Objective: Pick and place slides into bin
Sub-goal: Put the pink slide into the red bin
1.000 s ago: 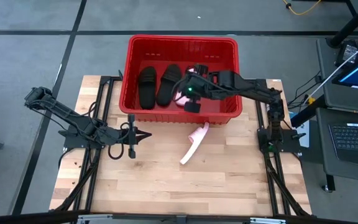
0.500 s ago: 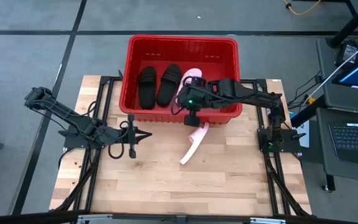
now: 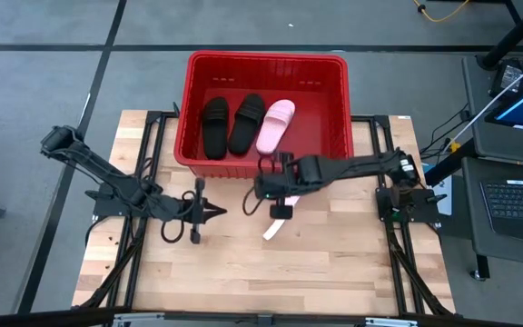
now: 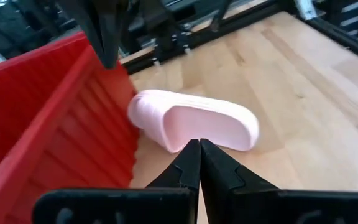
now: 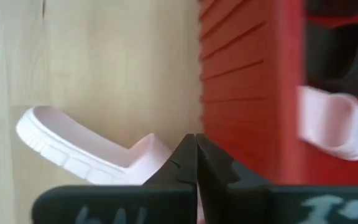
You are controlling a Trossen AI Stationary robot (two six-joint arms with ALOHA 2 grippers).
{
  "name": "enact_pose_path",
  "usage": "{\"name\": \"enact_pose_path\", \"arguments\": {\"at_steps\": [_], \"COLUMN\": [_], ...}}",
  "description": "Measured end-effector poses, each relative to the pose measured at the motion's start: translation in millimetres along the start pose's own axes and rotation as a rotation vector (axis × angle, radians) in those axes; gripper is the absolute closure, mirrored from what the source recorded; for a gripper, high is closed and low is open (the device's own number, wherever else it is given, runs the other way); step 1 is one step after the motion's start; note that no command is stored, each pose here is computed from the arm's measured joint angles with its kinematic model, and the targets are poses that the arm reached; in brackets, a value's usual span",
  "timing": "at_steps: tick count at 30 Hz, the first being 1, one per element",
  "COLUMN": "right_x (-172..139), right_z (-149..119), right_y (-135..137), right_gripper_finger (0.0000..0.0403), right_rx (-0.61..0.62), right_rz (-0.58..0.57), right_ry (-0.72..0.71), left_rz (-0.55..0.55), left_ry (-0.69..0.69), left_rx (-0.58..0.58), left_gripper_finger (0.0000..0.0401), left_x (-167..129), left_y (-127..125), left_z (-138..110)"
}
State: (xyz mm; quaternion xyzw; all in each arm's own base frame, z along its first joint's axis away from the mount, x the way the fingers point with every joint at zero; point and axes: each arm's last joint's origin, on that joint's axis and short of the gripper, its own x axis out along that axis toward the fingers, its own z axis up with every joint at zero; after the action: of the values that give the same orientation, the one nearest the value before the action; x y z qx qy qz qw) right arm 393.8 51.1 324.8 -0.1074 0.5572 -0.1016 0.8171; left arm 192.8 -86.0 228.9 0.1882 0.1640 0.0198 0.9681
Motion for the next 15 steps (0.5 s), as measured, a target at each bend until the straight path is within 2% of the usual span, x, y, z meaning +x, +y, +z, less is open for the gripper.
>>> {"name": "enact_pose_path", "arguments": {"at_steps": [6, 15], "right_x": [18.7, 30.5], "right_z": [-7.4, -14.3], "right_y": [27.7, 55.6], "right_gripper_finger": [0.0400, 0.0399], "right_rx": [0.022, 0.056], "right_rz": [0.016, 0.041], "right_ry": [-0.002, -0.029], "left_rz": [-0.094, -0.150], "left_ry": [-0.022, -0.029], "left_rx": [0.006, -0.017], "left_gripper_finger": [0.0400, 0.0400], "left_x": [1.4, 5.1], "left_y": [-6.9, -11.8], "left_z": [0.7, 0.2]}}
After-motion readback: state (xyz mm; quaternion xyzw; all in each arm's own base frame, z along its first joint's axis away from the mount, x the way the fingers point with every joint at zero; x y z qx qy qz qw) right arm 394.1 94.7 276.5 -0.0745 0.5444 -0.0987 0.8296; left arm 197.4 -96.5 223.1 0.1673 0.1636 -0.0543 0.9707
